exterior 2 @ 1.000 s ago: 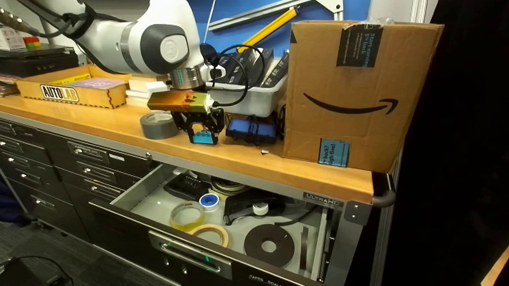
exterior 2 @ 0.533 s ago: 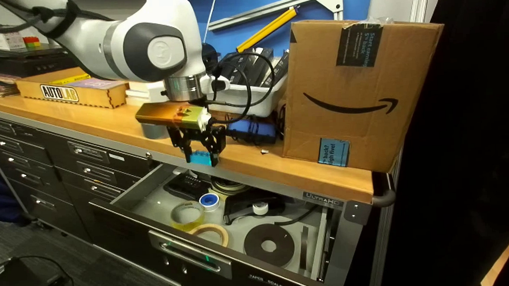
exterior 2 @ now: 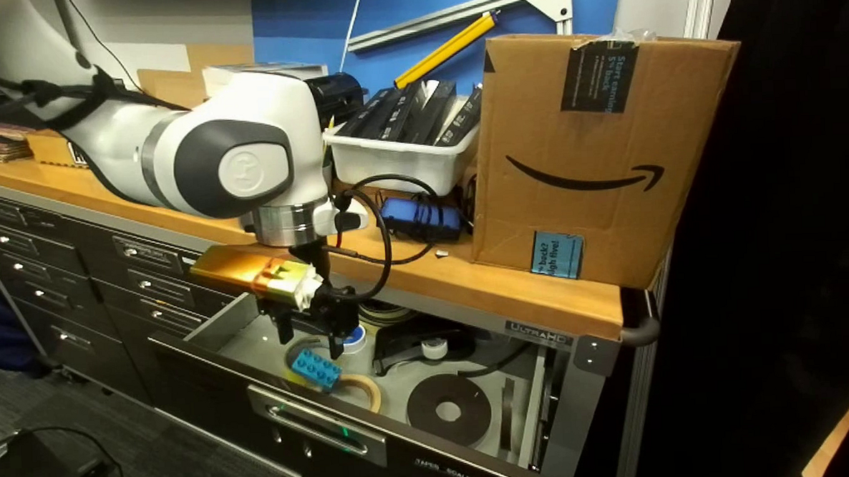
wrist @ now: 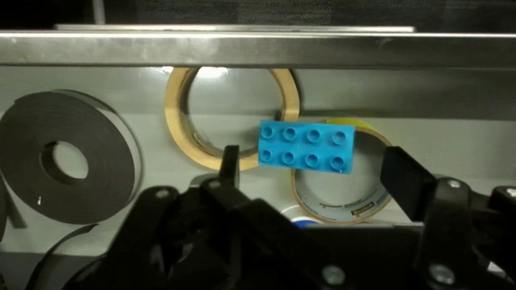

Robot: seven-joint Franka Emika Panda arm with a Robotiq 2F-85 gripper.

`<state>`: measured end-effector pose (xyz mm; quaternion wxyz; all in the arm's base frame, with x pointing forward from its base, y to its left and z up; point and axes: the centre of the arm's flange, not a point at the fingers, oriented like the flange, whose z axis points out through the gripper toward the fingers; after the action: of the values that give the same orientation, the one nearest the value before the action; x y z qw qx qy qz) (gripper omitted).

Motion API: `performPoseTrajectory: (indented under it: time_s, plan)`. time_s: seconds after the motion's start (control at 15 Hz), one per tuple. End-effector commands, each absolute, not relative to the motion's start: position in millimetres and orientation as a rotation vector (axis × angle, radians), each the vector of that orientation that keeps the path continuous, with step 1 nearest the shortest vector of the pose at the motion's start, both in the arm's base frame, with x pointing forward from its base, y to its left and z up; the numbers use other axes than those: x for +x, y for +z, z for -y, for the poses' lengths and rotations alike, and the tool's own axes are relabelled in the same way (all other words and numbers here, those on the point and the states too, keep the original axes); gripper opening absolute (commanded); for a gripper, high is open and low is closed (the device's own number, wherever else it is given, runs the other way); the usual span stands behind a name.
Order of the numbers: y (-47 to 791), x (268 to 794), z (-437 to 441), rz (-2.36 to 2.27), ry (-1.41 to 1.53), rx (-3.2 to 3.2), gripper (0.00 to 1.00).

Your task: Pick up the blue object from the counter and put it in the open drawer and close it

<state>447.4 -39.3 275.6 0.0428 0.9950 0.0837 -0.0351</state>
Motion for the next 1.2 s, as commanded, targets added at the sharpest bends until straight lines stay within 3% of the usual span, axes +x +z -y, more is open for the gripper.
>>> performPoseTrajectory:
  time_s: [0.0,0.53,0.73,1.13]
  plan:
    - [297.3,415.5,66.6,-0.273,-0.126,3.032,1.0]
    - [244.4,375.1,87.0,-0.368,-0.535,2.936,1.0]
    - [215.1,374.7,68.4,-0.355,-0.473,2.89,1.0]
    - [199.3,415.0,16.2,-0.208,-0.071,2.786,1.0]
